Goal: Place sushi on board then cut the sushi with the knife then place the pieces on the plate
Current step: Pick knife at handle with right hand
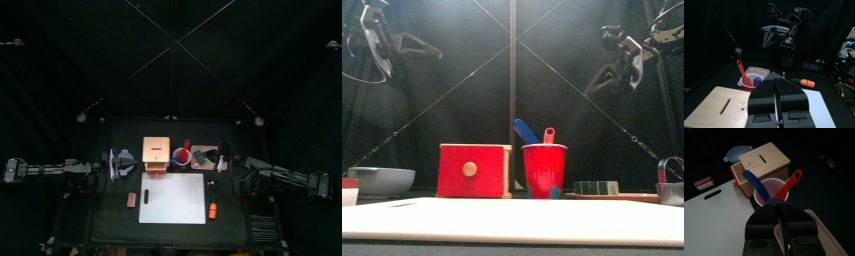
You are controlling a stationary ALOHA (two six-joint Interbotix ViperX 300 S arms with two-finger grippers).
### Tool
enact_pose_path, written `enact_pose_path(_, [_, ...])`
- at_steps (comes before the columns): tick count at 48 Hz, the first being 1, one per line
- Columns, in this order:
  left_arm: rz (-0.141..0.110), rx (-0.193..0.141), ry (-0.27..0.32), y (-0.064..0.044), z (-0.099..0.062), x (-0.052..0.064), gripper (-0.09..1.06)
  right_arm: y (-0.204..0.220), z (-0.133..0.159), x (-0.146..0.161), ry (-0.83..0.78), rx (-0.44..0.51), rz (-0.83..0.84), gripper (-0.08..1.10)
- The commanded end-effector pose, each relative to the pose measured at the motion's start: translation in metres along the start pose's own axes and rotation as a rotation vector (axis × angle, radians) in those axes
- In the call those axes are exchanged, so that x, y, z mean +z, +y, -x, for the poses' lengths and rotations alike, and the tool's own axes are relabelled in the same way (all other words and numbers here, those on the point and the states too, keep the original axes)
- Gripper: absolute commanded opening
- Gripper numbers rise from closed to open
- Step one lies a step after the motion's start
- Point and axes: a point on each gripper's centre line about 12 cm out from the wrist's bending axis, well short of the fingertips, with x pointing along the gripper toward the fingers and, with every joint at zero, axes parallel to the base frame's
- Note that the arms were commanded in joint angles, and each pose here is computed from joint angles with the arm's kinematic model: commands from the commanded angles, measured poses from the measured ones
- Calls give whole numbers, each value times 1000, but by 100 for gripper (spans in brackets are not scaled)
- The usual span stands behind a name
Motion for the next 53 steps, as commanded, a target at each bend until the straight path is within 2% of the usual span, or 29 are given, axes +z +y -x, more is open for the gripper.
enact_pose_path(1, [0, 2, -26, 0, -2, 8, 10, 1, 4, 9, -44, 6, -11, 23])
enact_pose_path(7, [0, 2, -25, 0, -2, 7, 10, 2, 4, 8, -62, 9, -12, 30])
enact_pose_path(13, [2, 2, -25, 0, -2, 7, 10, 3, 4, 3, -61, 16, -20, 55])
enact_pose_path(19, [2, 2, -25, 0, -2, 7, 10, 3, 3, 0, -75, 17, -37, 86])
enact_pose_path(25, [2, 2, -25, 0, -2, 7, 10, 2, 3, 1, -99, 18, -61, 107])
enact_pose_path(34, [2, 2, -25, 0, -2, 7, 10, 0, 3, -5, -89, 11, -73, 105])
enact_pose_path(40, [2, 2, -25, 0, -2, 7, 10, -8, -1, -15, -53, -19, -137, 105])
enact_pose_path(46, [2, 3, -23, 0, -2, 7, 10, -21, -6, -25, 58, -75, -289, 105])
enact_pose_path(53, [1, 5, -19, 1, -2, 5, 10, -34, -13, -40, 286, -121, -425, 105])
